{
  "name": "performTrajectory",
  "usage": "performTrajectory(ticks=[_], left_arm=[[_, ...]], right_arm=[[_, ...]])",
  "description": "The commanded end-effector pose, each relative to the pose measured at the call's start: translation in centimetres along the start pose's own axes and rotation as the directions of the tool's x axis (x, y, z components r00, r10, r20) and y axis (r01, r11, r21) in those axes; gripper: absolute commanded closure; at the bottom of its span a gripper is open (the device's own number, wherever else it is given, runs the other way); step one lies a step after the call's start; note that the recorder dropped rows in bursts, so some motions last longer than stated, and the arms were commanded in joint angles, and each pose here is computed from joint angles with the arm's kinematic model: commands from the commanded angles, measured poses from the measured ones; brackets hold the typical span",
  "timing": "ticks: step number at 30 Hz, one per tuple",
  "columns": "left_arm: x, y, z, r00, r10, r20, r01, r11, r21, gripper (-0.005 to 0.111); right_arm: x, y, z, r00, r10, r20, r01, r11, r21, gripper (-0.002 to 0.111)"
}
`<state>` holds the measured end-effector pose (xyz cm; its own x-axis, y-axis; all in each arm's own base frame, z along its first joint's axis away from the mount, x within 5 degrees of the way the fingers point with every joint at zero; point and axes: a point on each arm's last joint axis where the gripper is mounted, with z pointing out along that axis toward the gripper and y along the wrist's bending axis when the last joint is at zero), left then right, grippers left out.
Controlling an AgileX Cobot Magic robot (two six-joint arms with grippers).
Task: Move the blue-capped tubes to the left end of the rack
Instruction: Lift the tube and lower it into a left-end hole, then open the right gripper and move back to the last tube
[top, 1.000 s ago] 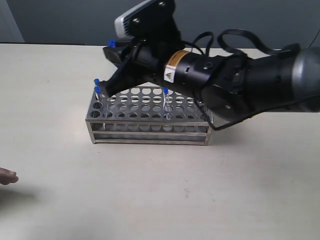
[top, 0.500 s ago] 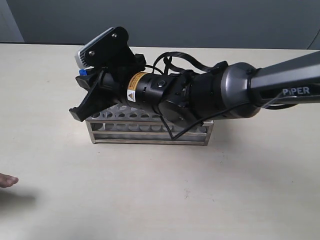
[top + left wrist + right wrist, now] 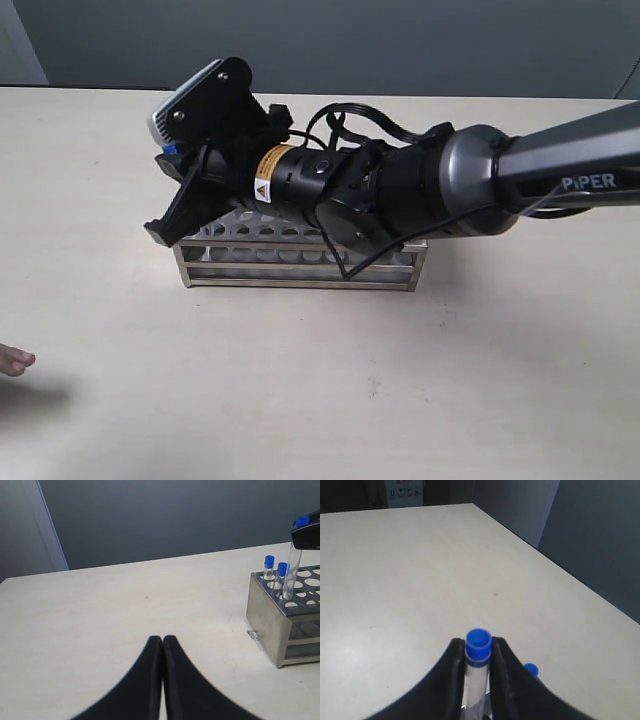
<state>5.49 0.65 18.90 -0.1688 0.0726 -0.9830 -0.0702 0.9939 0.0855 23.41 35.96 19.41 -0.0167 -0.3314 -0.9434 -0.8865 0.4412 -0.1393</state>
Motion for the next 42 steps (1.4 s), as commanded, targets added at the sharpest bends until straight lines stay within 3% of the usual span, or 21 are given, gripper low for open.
performTrajectory(ticks=[1, 7, 13, 15, 22, 27, 34, 42], left_arm=[[-0.2, 0.0, 0.0, 1.000, -0.005, 0.010, 0.005, 1.000, 0.006, 0.106], [-0.2, 0.0, 0.0, 1.000, -0.005, 0.010, 0.005, 1.000, 0.006, 0.106], [-0.2, 0.0, 0.0, 1.000, -0.005, 0.010, 0.005, 1.000, 0.006, 0.106], [-0.2, 0.0, 0.0, 1.000, -0.005, 0.010, 0.005, 1.000, 0.006, 0.106], [-0.2, 0.0, 0.0, 1.000, -0.005, 0.010, 0.005, 1.000, 0.006, 0.106], [-0.2, 0.0, 0.0, 1.000, -0.005, 0.010, 0.005, 1.000, 0.006, 0.106], [-0.2, 0.0, 0.0, 1.000, -0.005, 0.010, 0.005, 1.000, 0.006, 0.106], [-0.2, 0.0, 0.0, 1.000, -0.005, 0.010, 0.005, 1.000, 0.006, 0.106]], right_arm=[[1.0, 0.1, 0.6, 1.000, 0.008, -0.027, -0.008, 1.000, 0.005, 0.108], [3.0, 0.2, 1.5, 0.997, 0.046, -0.067, -0.046, 0.999, 0.014, 0.105], [3.3, 0.0, 1.6, 0.991, 0.108, -0.073, -0.105, 0.993, 0.046, 0.069], [3.3, 0.0, 1.6, 0.991, 0.108, -0.076, -0.105, 0.993, 0.046, 0.064], [-0.9, -0.6, -0.5, 1.000, -0.008, -0.001, 0.008, 0.998, 0.059, 0.065], [-3.5, -2.6, -3.2, 0.995, -0.100, -0.007, 0.100, 0.978, 0.181, 0.065], [0.0, -6.8, -7.3, 1.000, 0.003, -0.028, 0.010, 0.896, 0.445, 0.065], [3.7, -5.7, -8.8, 0.995, 0.089, -0.050, -0.060, 0.908, 0.414, 0.065]])
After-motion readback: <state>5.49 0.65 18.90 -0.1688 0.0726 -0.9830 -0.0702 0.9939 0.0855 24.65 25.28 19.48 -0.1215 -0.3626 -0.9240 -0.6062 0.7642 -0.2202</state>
